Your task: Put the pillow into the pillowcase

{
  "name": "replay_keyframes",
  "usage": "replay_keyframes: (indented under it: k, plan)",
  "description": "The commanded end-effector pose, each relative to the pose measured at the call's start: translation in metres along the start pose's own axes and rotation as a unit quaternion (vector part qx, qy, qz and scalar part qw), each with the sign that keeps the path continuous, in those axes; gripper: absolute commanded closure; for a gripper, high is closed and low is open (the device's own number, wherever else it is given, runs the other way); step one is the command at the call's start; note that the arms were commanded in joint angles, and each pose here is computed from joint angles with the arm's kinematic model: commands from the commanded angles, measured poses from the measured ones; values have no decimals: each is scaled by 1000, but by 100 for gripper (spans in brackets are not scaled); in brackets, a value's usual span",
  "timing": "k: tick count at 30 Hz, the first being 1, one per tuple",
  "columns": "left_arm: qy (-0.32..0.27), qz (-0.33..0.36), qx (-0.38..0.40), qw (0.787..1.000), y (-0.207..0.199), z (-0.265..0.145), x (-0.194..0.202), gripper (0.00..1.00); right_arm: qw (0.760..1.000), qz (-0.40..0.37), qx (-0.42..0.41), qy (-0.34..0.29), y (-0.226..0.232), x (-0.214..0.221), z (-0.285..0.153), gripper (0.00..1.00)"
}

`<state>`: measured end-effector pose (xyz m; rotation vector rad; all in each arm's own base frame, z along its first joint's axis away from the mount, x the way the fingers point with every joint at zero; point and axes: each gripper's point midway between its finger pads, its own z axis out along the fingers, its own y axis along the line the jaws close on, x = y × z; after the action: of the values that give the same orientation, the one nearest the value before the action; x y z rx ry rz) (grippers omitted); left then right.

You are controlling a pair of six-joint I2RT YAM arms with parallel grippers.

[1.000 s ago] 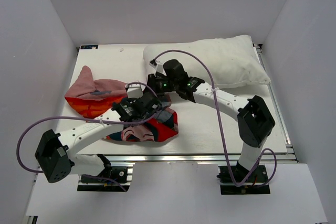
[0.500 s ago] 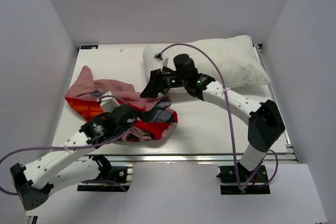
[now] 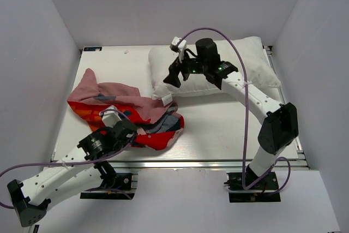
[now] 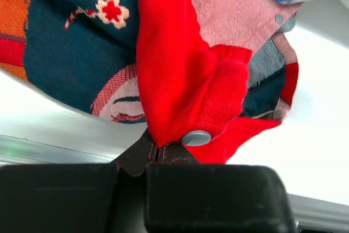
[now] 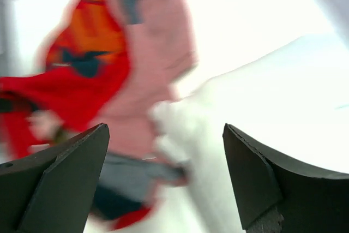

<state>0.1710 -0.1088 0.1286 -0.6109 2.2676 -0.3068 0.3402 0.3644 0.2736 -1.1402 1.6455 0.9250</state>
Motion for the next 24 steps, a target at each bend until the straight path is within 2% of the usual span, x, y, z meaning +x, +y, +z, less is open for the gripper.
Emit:
replay_keyframes:
  k: [1, 5, 9, 10, 12, 14, 16, 17, 20, 21, 24]
  plan:
    - [14, -5, 22, 1000, -1, -5, 5, 100, 983, -155, 90, 28, -58, -4, 4, 11]
    - [0, -12, 34, 999, -4, -8, -2, 100, 974, -180, 127, 46, -110, -3, 28, 11]
    - [-1, -8, 39, 999, -9, -8, -4, 100, 977, -138, 154, 51, -161, 2, 50, 11]
    - [1, -8, 40, 999, -10, -7, -3, 100, 978, -119, 156, 71, -175, 27, 67, 11]
    - [2, -8, 41, 999, -11, -6, -3, 100, 977, -100, 174, 72, -187, 36, 75, 11]
    - [1, -10, 45, 999, -13, -6, -3, 100, 979, -82, 161, 94, -188, 68, 88, 11]
    - [-3, -12, 48, 999, -15, -7, -5, 100, 981, -44, 145, 125, -182, 103, 93, 16]
    - [-4, -13, 48, 999, -15, -7, -6, 100, 981, -31, 139, 134, -178, 114, 93, 20]
    - [-14, -15, 52, 998, -19, -9, -12, 100, 983, 16, 121, 139, -172, 133, 85, 61]
    - [-16, -13, 54, 998, -20, -10, -13, 100, 983, 24, 126, 135, -176, 130, 80, 100]
    - [-21, -10, 60, 998, -25, -11, -17, 100, 985, 27, 145, 91, -189, 91, 61, 100]
